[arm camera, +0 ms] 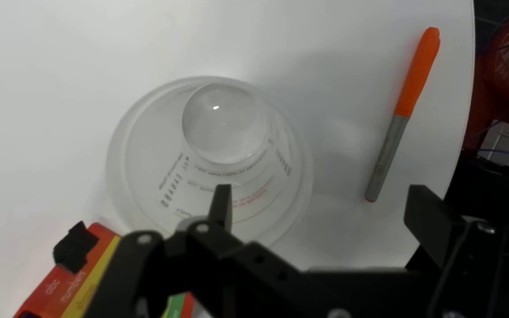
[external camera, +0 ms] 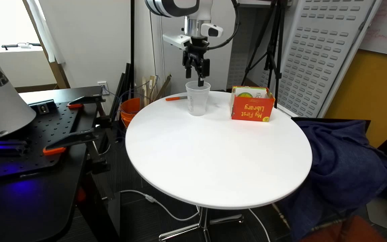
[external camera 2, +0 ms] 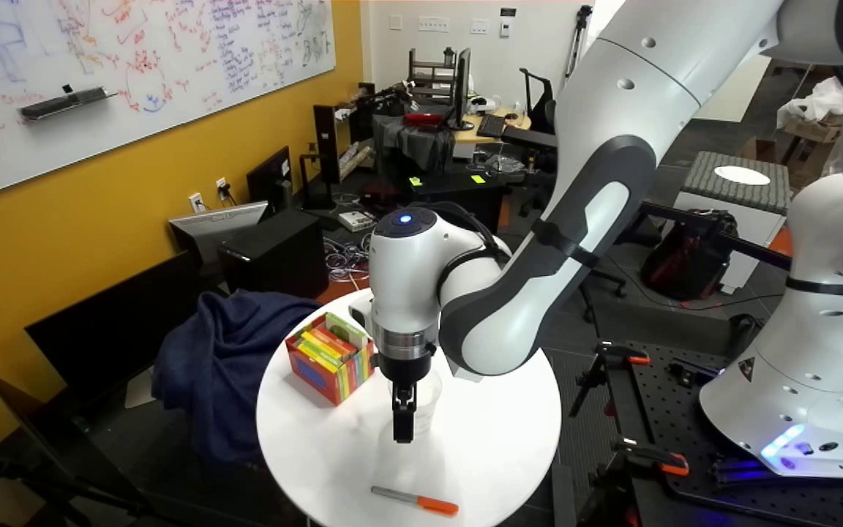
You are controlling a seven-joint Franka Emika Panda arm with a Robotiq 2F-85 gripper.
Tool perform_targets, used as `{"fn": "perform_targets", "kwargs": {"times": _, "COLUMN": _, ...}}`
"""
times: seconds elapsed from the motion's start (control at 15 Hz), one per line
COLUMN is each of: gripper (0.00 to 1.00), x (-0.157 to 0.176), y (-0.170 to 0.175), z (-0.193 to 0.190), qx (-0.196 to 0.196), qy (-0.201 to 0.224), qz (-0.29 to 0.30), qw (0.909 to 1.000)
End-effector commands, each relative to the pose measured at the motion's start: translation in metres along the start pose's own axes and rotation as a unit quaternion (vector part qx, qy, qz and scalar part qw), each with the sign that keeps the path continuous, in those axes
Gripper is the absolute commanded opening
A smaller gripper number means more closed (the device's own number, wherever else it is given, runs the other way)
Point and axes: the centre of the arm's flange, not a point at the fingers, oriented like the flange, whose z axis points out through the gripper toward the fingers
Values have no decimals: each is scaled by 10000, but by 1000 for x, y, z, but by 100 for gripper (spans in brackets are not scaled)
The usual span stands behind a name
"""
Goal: Slide the colourless container from the right to the left, then put the marker in the container
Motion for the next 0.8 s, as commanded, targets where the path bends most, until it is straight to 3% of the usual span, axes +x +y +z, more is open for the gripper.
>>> {"fn": "perform_targets", "kwargs": {"times": 0.0, "gripper": 100, "x": 1, "y": -13, "z": -18, "qx": -177, "qy": 11, "qz": 157, "qw": 9997}}
{"fn": "perform_targets", "kwargs": {"times": 0.73, "gripper": 100, "x": -15, "y": -23, "z": -85, "qx": -811, "qy": 425, "qz": 181, "qw": 9956}}
